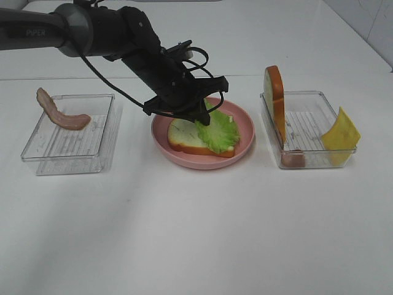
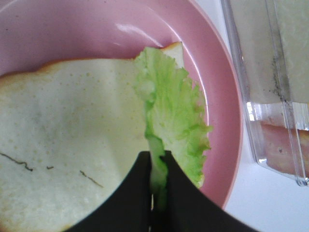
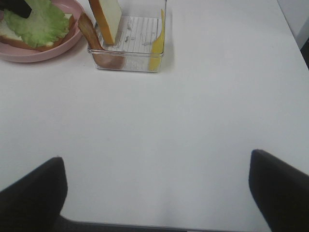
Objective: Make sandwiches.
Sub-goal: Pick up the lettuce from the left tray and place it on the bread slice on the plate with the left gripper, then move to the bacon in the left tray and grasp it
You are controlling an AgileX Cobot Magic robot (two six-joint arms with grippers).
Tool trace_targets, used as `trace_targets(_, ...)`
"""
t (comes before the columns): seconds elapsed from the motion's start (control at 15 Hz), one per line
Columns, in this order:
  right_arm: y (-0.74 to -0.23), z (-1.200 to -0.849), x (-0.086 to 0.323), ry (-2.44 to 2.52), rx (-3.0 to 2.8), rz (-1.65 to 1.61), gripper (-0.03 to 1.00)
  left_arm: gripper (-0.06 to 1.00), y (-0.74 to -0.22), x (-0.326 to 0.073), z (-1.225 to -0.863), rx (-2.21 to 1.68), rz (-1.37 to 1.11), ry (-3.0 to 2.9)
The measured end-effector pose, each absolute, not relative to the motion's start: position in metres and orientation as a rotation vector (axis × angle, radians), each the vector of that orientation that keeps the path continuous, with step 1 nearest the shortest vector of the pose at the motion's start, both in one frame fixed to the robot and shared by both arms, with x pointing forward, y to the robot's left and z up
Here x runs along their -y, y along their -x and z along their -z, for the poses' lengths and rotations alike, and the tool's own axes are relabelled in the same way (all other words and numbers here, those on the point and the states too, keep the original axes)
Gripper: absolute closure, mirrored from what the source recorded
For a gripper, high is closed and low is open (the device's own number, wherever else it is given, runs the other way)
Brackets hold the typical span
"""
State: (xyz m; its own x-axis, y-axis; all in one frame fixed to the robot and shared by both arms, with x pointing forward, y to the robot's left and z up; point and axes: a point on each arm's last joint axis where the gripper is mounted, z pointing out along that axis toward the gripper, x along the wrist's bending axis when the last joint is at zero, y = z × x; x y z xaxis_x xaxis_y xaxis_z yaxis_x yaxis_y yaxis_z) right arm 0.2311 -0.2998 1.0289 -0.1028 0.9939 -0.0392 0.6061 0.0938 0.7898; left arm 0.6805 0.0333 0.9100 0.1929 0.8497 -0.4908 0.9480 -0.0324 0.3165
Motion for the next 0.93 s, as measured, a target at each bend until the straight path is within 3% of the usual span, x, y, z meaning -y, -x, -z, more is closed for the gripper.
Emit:
trace_targets(0.07, -0.231, -1.029, 0.300, -1.573, -1.778, -0.833, -0.02, 0.88, -0.681, -0.034, -0.910, -1.677, 0.217, -1.902)
trace_targets(0.13, -0.231, -1.029, 0.300, -1.573, -1.778, -0.833, -0.02, 0.73, -0.681, -0.035, -0.909, -1.671, 0.200, -1.918)
trace_targets(0.2, -0.231, -1.029, 0.300, -1.573, -1.778, -0.833, -0.02, 0.58, -0.681, -0.035, -0.909, -1.669, 0.191, -1.925)
trace_targets(0.33, -0.231, -1.029, 0.300, -1.573, -1.778, -0.833, -0.02, 0.16, -0.681, -0.036, -0.909, -1.663, 0.177, -1.938)
trace_targets(0.47, -0.231, -1.029, 0.300, -1.573, -1.778, -0.833, -0.02, 0.00, -0.681, -0.037, -0.915, -1.652, 0.158, -1.943)
trace_targets(0.73, -0.231, -1.029, 0.300, -1.573, -1.778, -0.833, -0.02, -0.03, -0.681, -0.039, -0.947, -1.598, 0.108, -1.986)
trace_targets(0.93, -0.231, -1.029, 0.300, -1.573, -1.778, -0.833, -0.02, -0.03, -0.681, -0.051, -0.992, -1.593, -0.029, -2.139)
